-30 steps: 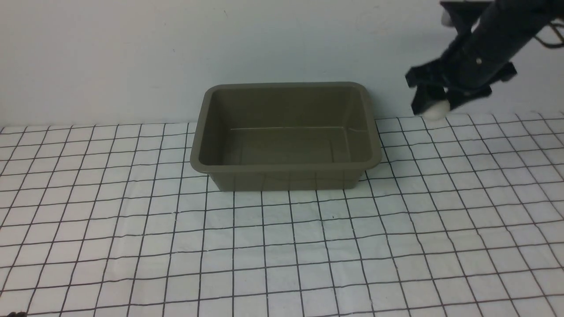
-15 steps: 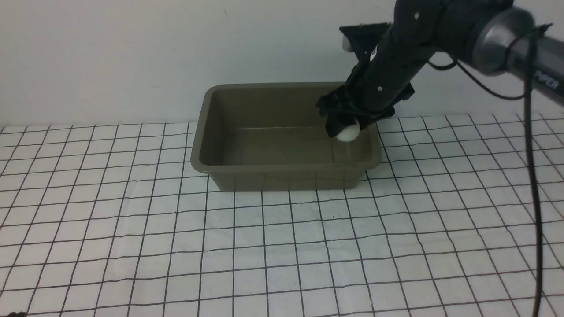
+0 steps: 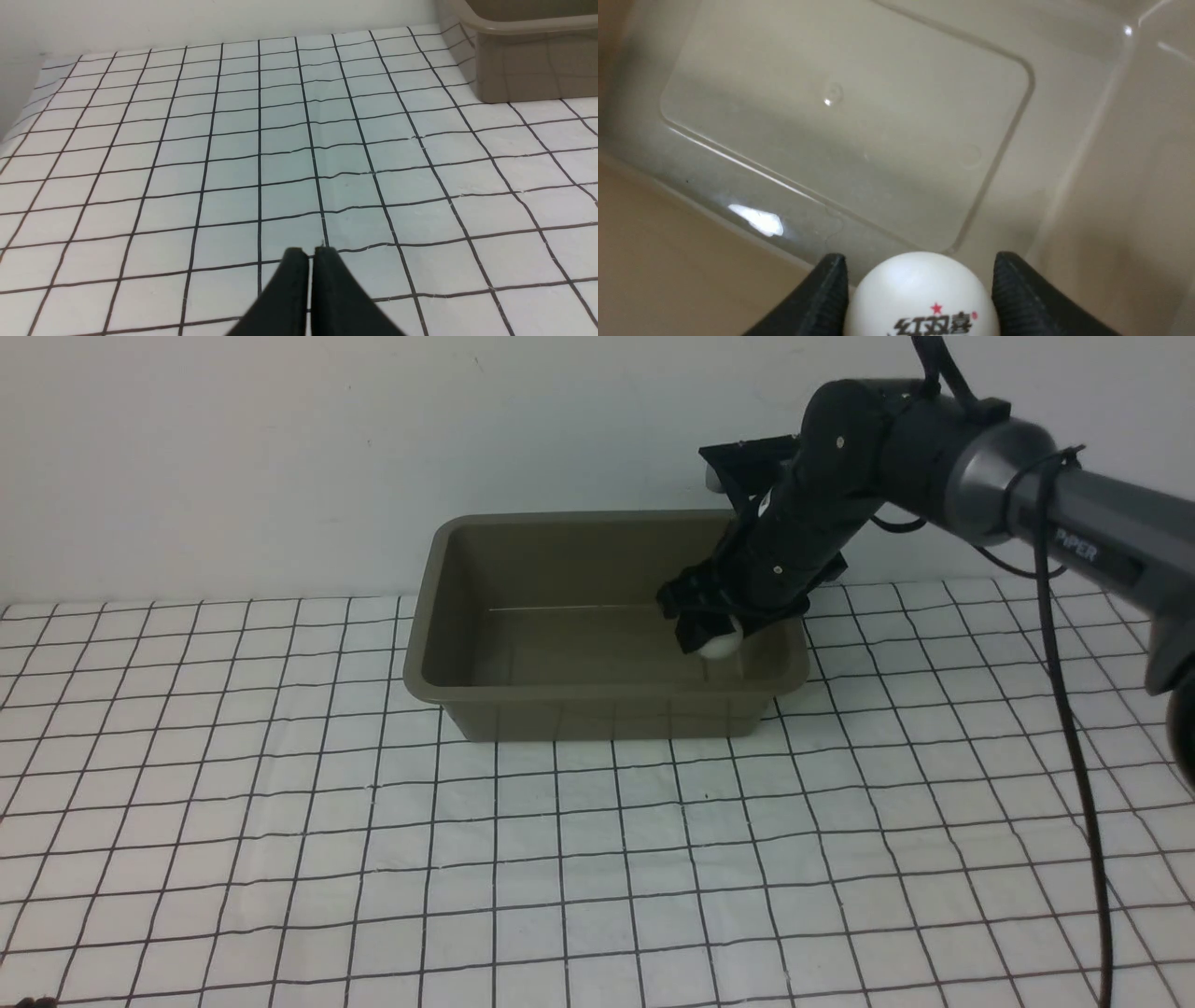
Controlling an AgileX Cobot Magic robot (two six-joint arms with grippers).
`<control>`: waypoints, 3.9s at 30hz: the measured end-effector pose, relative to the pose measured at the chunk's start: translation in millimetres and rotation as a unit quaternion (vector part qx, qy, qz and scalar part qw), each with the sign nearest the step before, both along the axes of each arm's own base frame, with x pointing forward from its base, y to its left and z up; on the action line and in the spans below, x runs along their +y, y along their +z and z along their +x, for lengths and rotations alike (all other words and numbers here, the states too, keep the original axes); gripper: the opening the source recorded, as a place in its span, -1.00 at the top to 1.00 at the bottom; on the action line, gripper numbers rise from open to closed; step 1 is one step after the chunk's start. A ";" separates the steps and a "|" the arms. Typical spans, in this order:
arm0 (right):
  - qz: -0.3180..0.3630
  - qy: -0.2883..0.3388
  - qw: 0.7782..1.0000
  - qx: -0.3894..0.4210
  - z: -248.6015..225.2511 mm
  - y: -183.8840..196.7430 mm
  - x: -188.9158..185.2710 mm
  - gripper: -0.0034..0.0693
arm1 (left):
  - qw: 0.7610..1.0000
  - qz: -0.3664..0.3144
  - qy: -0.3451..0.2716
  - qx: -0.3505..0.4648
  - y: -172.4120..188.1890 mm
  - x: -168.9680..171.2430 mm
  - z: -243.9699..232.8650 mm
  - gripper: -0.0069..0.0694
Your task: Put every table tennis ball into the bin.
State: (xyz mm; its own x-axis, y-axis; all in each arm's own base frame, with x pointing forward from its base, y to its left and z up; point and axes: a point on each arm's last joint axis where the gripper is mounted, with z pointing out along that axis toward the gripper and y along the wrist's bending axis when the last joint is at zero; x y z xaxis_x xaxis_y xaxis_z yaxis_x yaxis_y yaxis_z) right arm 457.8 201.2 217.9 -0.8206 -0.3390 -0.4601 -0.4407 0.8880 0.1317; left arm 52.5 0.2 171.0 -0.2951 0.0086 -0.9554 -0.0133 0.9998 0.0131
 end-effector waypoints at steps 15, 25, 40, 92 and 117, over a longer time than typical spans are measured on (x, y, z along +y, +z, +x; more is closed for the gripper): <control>0.003 0.000 1.000 -0.008 1.3 0.7 0.4 -0.24 | 1.000 0.000 0.000 0.000 0.0 0.0 0.0 0.83; 0.005 0.005 1.000 -0.011 3.0 16.4 1.8 -0.31 | 1.000 0.000 0.000 0.000 0.0 0.0 0.0 0.83; -0.011 -0.058 0.985 -0.162 -6.5 169.5 -63.2 -0.02 | 1.000 0.000 0.000 0.000 0.0 0.0 0.0 0.83; 0.052 -0.077 0.986 -0.141 -332.6 51.9 -162.0 0.95 | 1.000 0.000 0.000 0.000 0.0 0.0 0.0 0.83; 0.077 -0.139 0.885 -0.438 -394.1 56.2 -184.4 0.95 | 1.000 0.000 0.000 0.000 0.0 0.0 0.0 0.83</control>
